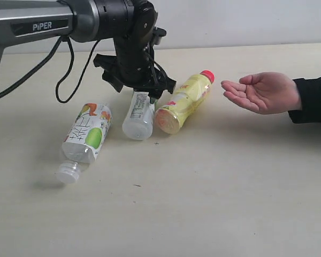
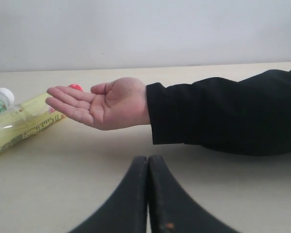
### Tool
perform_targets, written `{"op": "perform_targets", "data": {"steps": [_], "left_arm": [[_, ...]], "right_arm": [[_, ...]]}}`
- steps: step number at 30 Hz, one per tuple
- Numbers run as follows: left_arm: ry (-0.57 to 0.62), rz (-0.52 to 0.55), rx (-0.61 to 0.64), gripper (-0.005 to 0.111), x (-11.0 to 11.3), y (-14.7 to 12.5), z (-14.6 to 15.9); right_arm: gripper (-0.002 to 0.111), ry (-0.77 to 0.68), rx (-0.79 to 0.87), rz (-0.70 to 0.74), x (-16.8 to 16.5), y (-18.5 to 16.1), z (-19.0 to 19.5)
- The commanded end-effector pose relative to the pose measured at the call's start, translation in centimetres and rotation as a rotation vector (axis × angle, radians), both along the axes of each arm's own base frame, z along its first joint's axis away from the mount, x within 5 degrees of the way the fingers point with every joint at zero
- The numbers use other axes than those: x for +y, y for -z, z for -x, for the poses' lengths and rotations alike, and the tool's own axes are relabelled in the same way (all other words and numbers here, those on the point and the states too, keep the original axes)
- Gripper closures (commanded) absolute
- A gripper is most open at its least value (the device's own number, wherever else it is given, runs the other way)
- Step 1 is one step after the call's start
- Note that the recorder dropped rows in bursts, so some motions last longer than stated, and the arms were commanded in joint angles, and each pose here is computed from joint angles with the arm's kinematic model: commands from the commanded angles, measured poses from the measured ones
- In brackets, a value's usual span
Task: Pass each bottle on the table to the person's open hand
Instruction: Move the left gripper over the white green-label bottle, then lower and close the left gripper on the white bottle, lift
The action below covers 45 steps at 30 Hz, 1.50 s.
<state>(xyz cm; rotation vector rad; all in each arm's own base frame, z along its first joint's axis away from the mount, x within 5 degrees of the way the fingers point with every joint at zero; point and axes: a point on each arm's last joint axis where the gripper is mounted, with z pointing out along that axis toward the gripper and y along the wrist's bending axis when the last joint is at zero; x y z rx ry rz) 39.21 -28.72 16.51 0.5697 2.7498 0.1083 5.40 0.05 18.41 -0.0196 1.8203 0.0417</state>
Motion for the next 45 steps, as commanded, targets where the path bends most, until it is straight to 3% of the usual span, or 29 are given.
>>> {"op": "perform_targets", "data": {"steps": [1,12,22,25,32,33,39,45], "left_arm": [[-0.005,0.014,0.008,0.032,-0.3,1.5,-0.3],[-0.014,0.028,0.057,0.032,-0.7,4.5,-0.3],[-0.016,0.025,0.063,0.032,-0.7,4.5,-0.2],[-0.018,0.022,0.068,0.044,-0.7,4.5,-0.2],[-0.023,0.010,0.080,0.103,-0.6,4.6,-0.1],[-0.024,0.006,0.085,0.106,-0.5,4.6,0.0],[-0.031,-0.011,0.091,0.106,-0.2,3.6,0.1],[-0.029,0.005,0.036,0.107,0.3,-0.3,0.3]], "right_arm": [[0.108,0.003,-0.012,-0.007,0.0,0.0,0.0],[0.108,0.003,-0.012,-0.007,0.0,0.0,0.0],[0.108,0.003,-0.010,-0.007,0.0,0.0,0.0],[0.108,0.003,-0.010,-0.007,0.0,0.0,0.0],[0.108,0.003,-0.010,-0.007,0.0,0.0,0.0],[0.108,0.003,-0.010,-0.007,0.0,0.0,0.0],[0.108,0.003,-0.010,-0.007,0.0,0.0,0.0],[0.108,0.003,-0.010,-0.007,0.0,0.0,0.0]]}}
